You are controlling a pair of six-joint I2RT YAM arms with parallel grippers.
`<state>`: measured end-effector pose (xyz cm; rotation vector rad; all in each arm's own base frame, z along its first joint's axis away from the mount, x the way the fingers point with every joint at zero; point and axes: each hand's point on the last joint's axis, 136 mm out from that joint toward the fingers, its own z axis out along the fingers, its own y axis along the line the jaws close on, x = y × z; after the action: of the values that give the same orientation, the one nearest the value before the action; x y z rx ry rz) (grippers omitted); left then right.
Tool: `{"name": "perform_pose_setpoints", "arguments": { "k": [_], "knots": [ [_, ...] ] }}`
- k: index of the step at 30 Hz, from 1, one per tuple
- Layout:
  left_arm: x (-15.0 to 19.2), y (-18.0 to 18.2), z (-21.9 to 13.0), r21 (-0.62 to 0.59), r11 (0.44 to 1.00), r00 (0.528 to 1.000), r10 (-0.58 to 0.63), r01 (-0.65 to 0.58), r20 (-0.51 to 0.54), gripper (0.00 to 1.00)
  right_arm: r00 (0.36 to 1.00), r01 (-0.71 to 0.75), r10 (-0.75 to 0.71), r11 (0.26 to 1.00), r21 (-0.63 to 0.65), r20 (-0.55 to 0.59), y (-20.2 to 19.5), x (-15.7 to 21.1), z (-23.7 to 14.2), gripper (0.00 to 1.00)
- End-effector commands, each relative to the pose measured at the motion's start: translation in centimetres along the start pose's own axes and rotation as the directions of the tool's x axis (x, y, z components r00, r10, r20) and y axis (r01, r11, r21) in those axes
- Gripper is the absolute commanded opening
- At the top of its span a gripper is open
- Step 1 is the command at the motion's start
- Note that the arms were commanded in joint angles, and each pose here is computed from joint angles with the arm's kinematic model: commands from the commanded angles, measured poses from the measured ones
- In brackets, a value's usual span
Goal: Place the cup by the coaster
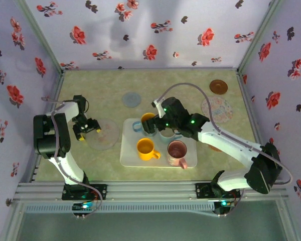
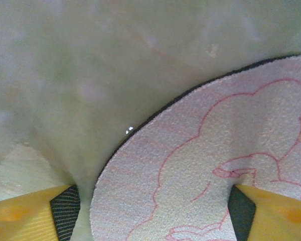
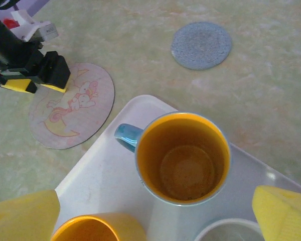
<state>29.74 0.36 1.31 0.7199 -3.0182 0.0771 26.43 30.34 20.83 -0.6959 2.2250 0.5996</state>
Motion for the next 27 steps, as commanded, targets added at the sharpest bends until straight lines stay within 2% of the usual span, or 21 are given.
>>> {"name": "perform_pose_setpoints", "arguments": {
  "k": [1,4,8,15,21,27],
  "knots": [
    [0.0,-1.4,2.5,0.074,0.997,0.999,0.002,0.000,-0.032,0.72,0.999,0.018,-0.020,0.999,0.040,0.044,-0.5,-1.3,0.0,0.99],
    [-0.1,-2.2,2.3,0.115,0.993,0.999,0.040,-0.036,-0.028,0.66,0.999,0.011,-0.013,0.999,0.036,0.046,-0.6,-1.6,0.1,0.99],
    [0.1,-2.0,2.0,0.107,0.990,0.995,0.093,-0.088,-0.036,0.56,0.998,-0.012,0.011,1.000,0.005,0.066,0.0,-2.0,0.3,1.00],
    [-0.1,-2.3,1.4,0.118,0.987,0.993,0.115,-0.111,-0.026,0.49,0.997,-0.018,0.020,1.000,-0.020,0.077,0.4,-2.3,0.4,1.00],
    [-1.0,-2.8,0.1,0.121,0.982,0.989,0.150,-0.148,-0.009,0.39,0.998,-0.002,0.002,1.000,-0.008,0.067,0.2,-2.1,0.4,1.00],
    [-2.2,-4.1,-1.5,0.167,0.971,0.985,0.170,-0.172,0.026,0.20,0.998,0.002,-0.002,1.000,-0.005,0.062,0.2,-2.2,0.4,1.00]
  ]
}}
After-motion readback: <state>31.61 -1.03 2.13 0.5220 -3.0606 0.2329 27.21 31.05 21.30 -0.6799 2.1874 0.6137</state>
